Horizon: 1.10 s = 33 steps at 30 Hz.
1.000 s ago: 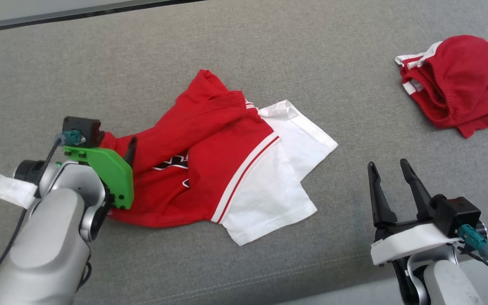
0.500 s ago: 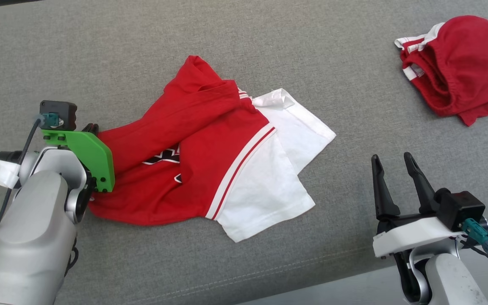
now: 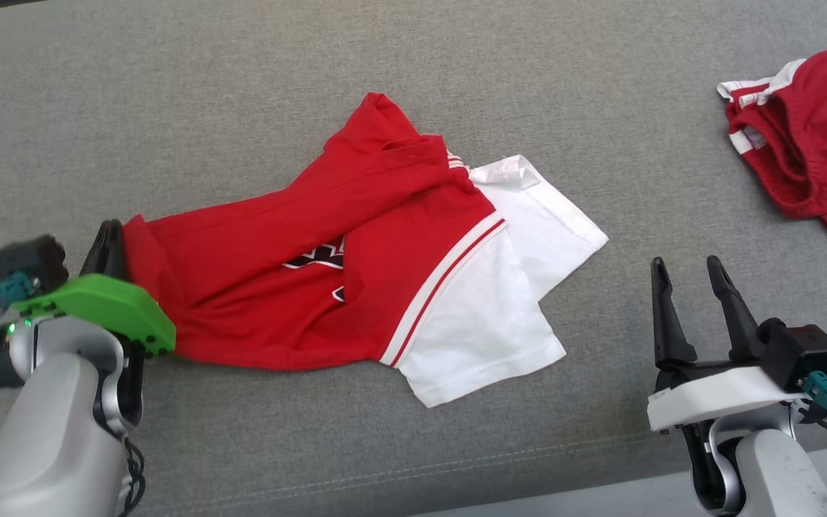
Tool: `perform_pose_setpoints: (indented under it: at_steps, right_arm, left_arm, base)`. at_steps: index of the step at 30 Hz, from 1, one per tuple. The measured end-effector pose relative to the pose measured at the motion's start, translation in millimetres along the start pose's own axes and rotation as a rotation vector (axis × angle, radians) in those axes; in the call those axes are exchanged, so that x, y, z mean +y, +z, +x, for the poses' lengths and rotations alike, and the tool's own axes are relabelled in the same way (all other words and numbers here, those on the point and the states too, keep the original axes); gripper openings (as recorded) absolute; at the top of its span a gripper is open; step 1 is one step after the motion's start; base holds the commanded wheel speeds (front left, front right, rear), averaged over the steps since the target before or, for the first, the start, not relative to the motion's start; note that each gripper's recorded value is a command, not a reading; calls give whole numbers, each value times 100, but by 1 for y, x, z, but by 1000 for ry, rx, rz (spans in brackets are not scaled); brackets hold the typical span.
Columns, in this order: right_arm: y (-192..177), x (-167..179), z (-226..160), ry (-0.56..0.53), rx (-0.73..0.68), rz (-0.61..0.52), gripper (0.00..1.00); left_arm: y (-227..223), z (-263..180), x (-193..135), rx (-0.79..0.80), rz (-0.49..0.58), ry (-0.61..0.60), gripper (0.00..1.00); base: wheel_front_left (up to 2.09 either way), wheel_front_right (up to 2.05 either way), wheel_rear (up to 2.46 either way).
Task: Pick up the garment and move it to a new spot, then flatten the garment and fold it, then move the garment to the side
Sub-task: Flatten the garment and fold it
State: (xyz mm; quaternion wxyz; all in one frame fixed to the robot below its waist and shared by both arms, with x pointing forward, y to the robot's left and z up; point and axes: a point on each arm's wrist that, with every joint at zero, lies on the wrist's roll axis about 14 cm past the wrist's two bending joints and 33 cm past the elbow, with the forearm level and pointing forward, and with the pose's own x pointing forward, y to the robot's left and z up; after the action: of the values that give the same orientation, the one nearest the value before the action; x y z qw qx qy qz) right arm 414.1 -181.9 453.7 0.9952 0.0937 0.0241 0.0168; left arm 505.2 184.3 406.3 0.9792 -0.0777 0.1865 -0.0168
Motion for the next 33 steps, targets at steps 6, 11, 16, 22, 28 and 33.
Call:
perform_pose_setpoints:
  at_steps: [6,11,16,22,28,33]
  right_arm:
    - [-1,6,6,19,-2,4,100]
    - [-1,16,11,47,-4,10,100]
    - [5,23,11,65,-22,13,100]
    - [17,27,7,77,-52,10,100]
    - [36,39,-1,113,-99,-2,100]
    - [39,44,-15,126,-94,-6,100]
  left_arm:
    - [-22,-33,30,-18,-103,99,0]
    - [-26,-50,41,-39,-128,136,100]
    - [-14,-62,47,-110,-58,161,100]
    - [16,-79,47,-235,50,174,100]
    - [44,-112,24,-360,94,113,100]
    - [39,-137,8,-375,92,66,100]
  base:
    - [0,0,0]
    - [0,0,0]
    - [0,0,0]
    - [0,0,0]
    - [0,0,0]
    - [0,0,0]
